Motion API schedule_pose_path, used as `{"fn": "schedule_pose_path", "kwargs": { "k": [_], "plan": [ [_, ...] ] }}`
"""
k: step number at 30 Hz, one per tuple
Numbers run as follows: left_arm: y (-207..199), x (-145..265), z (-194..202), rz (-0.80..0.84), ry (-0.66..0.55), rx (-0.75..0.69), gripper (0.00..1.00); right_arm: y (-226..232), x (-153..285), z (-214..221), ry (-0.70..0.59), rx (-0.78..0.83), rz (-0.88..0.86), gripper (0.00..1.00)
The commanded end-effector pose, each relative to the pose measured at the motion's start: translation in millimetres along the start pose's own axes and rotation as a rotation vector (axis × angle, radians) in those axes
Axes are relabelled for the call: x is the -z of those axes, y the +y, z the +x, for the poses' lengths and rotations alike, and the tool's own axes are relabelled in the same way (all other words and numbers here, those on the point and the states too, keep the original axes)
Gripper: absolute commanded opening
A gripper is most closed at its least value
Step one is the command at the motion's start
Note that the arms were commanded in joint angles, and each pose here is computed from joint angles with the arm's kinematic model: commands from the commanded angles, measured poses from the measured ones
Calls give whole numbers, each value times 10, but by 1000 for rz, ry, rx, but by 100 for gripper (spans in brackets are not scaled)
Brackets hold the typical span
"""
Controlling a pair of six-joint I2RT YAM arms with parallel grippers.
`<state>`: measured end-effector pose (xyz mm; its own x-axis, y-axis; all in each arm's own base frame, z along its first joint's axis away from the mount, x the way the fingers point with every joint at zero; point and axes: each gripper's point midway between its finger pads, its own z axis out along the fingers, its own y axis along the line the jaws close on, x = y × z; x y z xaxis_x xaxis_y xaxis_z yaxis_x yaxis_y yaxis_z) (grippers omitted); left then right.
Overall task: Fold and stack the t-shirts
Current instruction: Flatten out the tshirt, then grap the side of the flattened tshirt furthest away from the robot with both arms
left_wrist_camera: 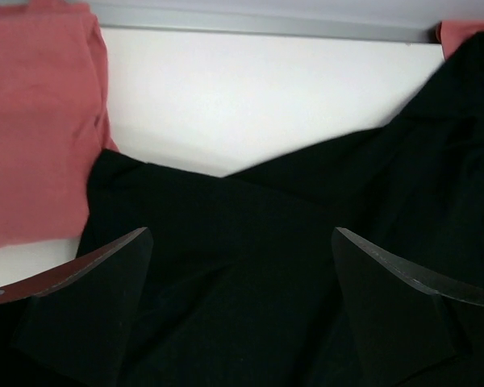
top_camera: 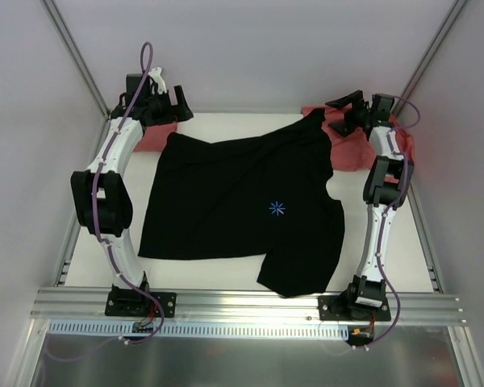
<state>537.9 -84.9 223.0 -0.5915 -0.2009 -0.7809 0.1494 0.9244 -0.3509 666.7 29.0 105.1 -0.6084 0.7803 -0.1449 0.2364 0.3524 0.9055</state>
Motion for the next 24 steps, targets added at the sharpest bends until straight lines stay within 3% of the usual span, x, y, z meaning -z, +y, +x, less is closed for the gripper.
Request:
{"fn": "schedule_pose_path", "kwargs": {
  "k": [1, 24],
  "plan": [
    [-191, 126, -22, 77, -1, -12, 96, 842, 127, -244, -87, 73, -218, 100],
    [-185, 45, -50, 82, 3, -10, 95, 326, -121, 179, 27, 24, -124, 100]
  ]
}}
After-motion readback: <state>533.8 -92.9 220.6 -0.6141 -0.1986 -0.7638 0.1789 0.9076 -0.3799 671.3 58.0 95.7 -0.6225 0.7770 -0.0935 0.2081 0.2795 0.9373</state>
